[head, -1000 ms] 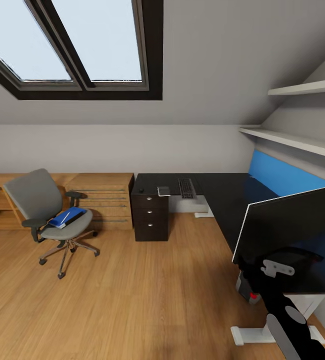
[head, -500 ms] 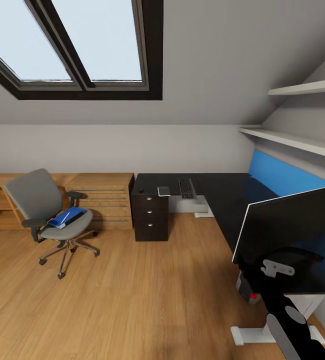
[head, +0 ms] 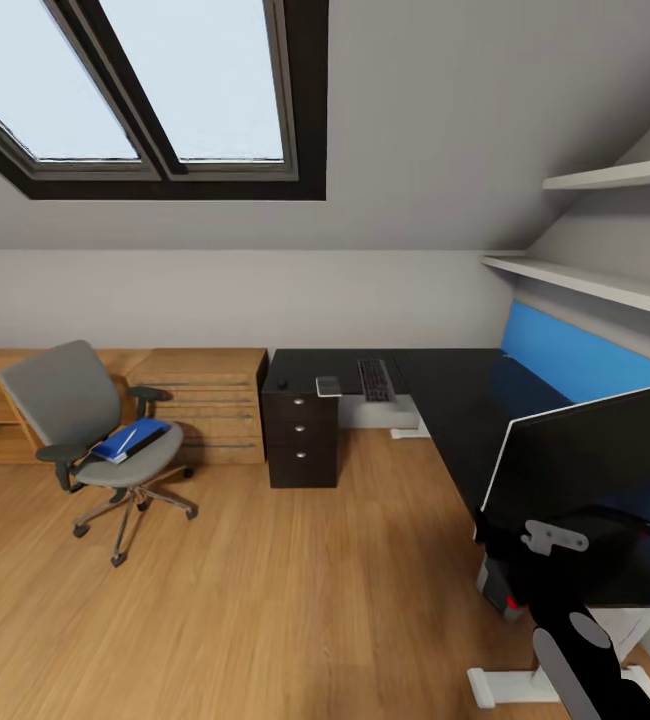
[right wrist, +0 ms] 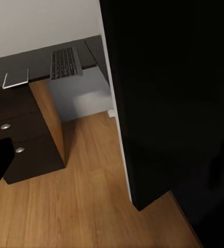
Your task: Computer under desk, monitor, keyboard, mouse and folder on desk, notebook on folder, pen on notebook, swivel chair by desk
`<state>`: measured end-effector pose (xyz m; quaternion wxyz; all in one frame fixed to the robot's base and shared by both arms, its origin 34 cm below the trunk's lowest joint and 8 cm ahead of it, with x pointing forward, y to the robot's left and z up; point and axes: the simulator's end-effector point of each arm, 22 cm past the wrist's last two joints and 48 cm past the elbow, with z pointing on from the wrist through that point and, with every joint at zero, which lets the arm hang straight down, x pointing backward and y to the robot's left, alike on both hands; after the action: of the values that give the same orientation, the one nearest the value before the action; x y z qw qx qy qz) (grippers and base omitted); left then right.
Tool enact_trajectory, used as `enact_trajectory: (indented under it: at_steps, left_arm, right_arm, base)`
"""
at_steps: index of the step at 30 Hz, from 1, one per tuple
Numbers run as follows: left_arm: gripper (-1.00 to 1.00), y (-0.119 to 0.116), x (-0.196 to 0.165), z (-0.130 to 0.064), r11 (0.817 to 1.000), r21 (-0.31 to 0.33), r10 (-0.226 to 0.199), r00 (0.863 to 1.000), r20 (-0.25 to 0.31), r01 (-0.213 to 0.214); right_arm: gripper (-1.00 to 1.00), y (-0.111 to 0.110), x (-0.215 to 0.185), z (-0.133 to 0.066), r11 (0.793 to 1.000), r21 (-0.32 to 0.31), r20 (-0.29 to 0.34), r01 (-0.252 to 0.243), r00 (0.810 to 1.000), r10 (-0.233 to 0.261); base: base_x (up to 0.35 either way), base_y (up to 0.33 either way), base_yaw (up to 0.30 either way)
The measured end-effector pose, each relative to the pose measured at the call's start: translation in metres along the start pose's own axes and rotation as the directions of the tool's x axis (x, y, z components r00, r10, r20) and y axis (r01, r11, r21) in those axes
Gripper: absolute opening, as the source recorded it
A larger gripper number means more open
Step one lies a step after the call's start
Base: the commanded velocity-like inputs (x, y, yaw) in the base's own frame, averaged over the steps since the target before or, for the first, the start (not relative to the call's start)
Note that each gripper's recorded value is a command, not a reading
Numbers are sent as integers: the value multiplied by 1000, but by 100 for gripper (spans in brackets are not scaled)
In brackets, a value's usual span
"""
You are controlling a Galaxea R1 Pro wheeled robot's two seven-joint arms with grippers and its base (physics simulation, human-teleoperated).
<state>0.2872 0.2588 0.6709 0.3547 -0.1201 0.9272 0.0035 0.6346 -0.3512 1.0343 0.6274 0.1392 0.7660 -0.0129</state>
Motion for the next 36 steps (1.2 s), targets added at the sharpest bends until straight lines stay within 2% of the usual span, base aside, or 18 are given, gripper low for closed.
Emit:
enact_trajectory:
  at_steps: [9, 18, 26, 36]
  left_arm:
    - [100, 0, 0, 0, 1000, -1, 0, 1000, 0, 0]
    - [100, 1, 0, 0, 1000, -1, 0, 1000, -1, 0]
    - [100, 1, 0, 0, 1000, -2, -1, 1000, 0, 1]
    - [100, 1, 0, 0, 1000, -2, 0, 1000, 0, 0]
  right_arm:
    - [100, 0, 0, 0, 1000, 0, 0, 0, 1000, 0]
    - [100, -1, 0, 0, 1000, 2, -1, 0, 1000, 0]
    - [100, -3, 3, 0, 1000, 5, -7, 1, 1000, -1]
    - [100, -3, 3, 0, 1000, 5, -7, 2, 1000, -2]
  base:
    - [206, 0, 0]
    - [66, 0, 0]
    - [231, 0, 0]
    - [88, 0, 0]
